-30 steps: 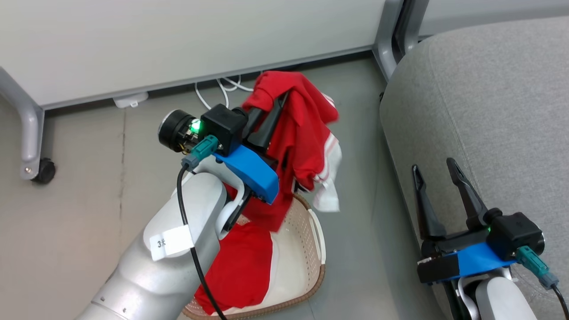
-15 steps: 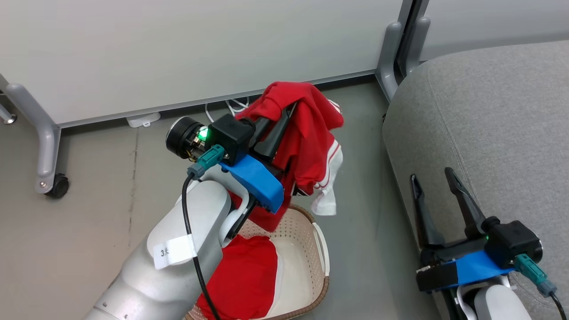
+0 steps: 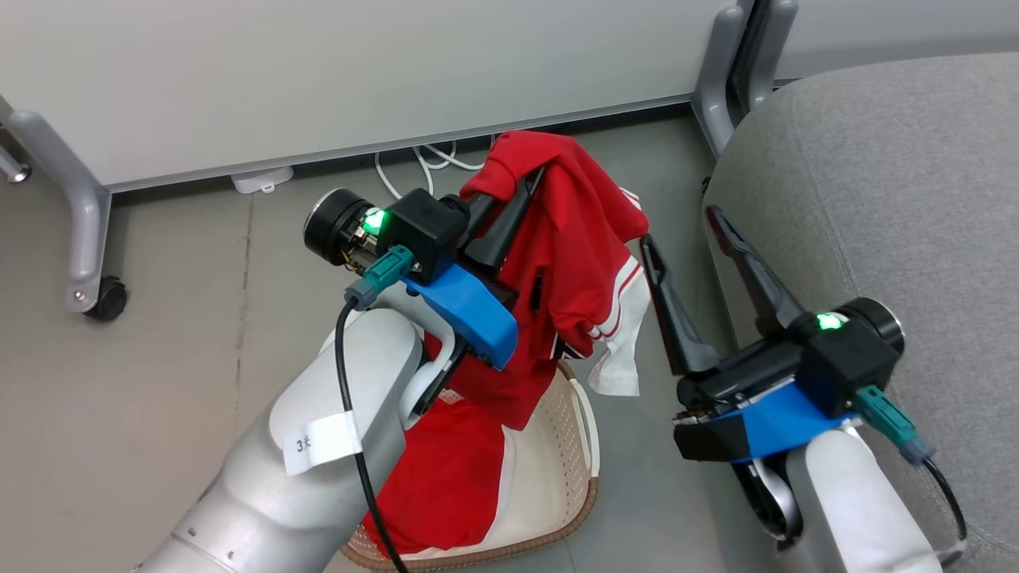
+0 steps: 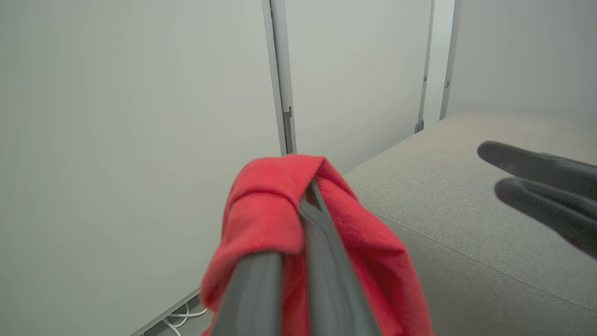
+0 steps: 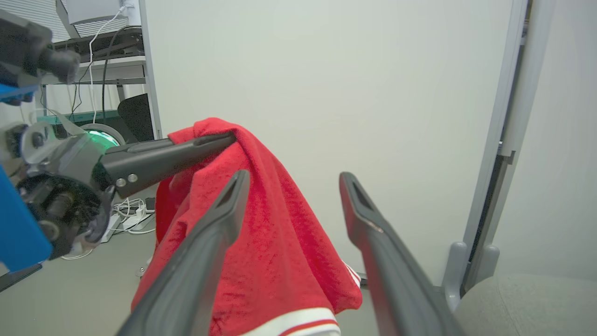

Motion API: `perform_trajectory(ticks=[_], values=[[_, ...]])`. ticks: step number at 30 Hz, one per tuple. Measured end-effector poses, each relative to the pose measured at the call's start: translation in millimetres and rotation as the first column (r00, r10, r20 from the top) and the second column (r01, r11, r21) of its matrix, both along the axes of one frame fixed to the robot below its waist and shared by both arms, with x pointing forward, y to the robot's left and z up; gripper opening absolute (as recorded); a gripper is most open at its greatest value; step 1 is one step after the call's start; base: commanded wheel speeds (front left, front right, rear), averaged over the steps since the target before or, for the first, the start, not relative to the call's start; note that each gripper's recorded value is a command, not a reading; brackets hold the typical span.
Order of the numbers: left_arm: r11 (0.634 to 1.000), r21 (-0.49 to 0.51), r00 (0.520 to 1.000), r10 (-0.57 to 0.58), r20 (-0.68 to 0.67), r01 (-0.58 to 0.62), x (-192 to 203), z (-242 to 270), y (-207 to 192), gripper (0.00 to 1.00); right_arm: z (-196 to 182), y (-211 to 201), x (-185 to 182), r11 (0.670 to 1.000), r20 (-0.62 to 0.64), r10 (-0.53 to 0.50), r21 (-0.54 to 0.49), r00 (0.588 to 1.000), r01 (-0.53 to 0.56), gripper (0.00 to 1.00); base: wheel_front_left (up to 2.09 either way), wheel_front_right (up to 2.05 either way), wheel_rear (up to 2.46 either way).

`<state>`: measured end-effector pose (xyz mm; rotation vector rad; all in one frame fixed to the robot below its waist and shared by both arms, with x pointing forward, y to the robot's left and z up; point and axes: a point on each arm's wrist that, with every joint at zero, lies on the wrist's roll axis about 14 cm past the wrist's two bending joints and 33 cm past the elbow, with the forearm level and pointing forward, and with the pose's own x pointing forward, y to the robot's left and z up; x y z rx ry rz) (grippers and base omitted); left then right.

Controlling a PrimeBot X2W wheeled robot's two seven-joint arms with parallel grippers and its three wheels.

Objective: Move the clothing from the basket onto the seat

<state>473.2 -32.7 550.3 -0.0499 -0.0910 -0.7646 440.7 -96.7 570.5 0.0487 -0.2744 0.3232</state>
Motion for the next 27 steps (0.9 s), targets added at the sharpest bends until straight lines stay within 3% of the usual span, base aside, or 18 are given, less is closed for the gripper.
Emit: perform_trajectory(ticks=[11, 22, 23, 24, 27], values=[[1.0, 0.001, 1.0, -0.012, 0.001, 0.012, 1, -1, -3, 0.0, -10, 56, 18, 0.986, -0.027, 0.163, -0.035, 0.986, -0.164, 1.0, 0.0, 0.0, 0.0], [1.0, -0.005, 1.0, -0.026, 0.014, 0.026, 2, 2, -7, 0.0, -52, 72, 45, 0.971, -0.157, 0.191, -0.117, 0.969, -0.21, 1.0, 0.0, 0.0, 0.0], [1.0, -0.006, 1.0, -0.027, 0.014, 0.027, 2, 3, -7, 0.0, -56, 73, 46, 0.969, -0.169, 0.192, -0.122, 0.967, -0.214, 0.41, 0.0, 0.0, 0.0], [1.0, -0.007, 1.0, -0.027, 0.015, 0.027, 1, 3, -8, 0.0, -59, 73, 47, 0.97, -0.182, 0.192, -0.117, 0.964, -0.216, 0.0, 0.0, 0.0, 0.0], [1.0, -0.009, 0.999, -0.029, 0.017, 0.029, 0, 4, -8, 0.0, -59, 74, 51, 0.97, -0.19, 0.193, -0.111, 0.963, -0.216, 0.0, 0.0, 0.0, 0.0]])
